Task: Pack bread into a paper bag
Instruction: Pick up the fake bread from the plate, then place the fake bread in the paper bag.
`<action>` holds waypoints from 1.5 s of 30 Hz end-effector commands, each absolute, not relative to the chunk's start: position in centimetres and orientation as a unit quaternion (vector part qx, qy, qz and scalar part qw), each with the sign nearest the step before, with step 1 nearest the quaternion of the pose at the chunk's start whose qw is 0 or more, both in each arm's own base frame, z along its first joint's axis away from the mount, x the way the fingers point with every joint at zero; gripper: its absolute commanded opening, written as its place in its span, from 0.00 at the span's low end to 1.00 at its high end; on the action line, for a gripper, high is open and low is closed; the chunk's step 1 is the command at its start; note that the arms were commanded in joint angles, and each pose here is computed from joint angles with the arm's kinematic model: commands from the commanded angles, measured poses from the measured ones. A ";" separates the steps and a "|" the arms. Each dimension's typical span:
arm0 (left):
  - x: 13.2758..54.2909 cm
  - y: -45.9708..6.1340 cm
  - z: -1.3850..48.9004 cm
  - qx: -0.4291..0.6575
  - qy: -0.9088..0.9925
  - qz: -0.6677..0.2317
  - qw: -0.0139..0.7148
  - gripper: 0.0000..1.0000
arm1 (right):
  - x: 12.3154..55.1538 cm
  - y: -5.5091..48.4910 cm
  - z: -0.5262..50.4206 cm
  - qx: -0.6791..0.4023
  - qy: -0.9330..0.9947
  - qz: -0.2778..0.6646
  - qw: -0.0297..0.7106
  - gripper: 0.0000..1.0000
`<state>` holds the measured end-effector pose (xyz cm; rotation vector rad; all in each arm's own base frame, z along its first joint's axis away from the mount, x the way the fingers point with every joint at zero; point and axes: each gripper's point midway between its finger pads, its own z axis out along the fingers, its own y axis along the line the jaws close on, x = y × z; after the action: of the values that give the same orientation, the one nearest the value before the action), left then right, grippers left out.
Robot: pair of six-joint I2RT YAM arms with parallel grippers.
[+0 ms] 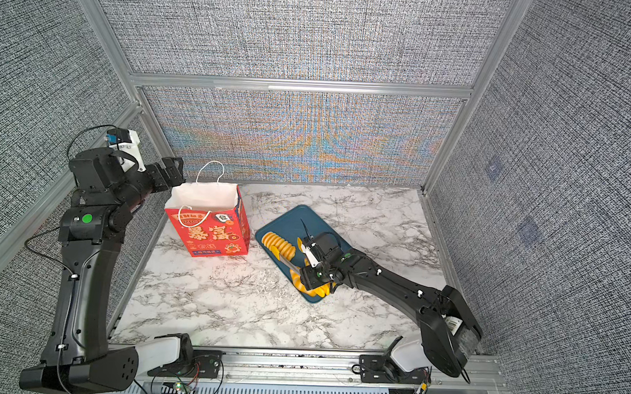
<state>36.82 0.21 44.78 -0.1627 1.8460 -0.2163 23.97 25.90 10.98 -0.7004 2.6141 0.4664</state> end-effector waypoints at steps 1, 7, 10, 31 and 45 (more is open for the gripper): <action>36.8 0.2 45.0 -0.067 0.793 -0.093 0.599 1.00 | 24.1 27.0 11.2 -0.255 0.926 0.190 0.202 0.67; 36.9 0.1 44.9 -0.067 0.793 -0.093 0.598 1.00 | 24.2 27.3 10.8 -0.255 0.926 0.195 0.199 0.64; 36.8 0.2 45.0 -0.067 0.793 -0.093 0.598 1.00 | 24.4 27.5 10.8 -0.255 0.926 0.195 0.200 0.53; 36.9 0.2 45.3 -0.070 0.791 -0.094 0.601 1.00 | 30.7 24.6 22.1 -0.182 0.888 0.208 0.367 0.26; 37.3 0.2 44.9 -0.073 0.793 -0.097 0.597 1.00 | 32.4 29.5 33.8 -0.243 0.785 0.323 0.469 0.26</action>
<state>37.12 0.17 44.61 -0.1685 1.8519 -0.2249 32.43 27.32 30.79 -0.5214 2.0565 0.6909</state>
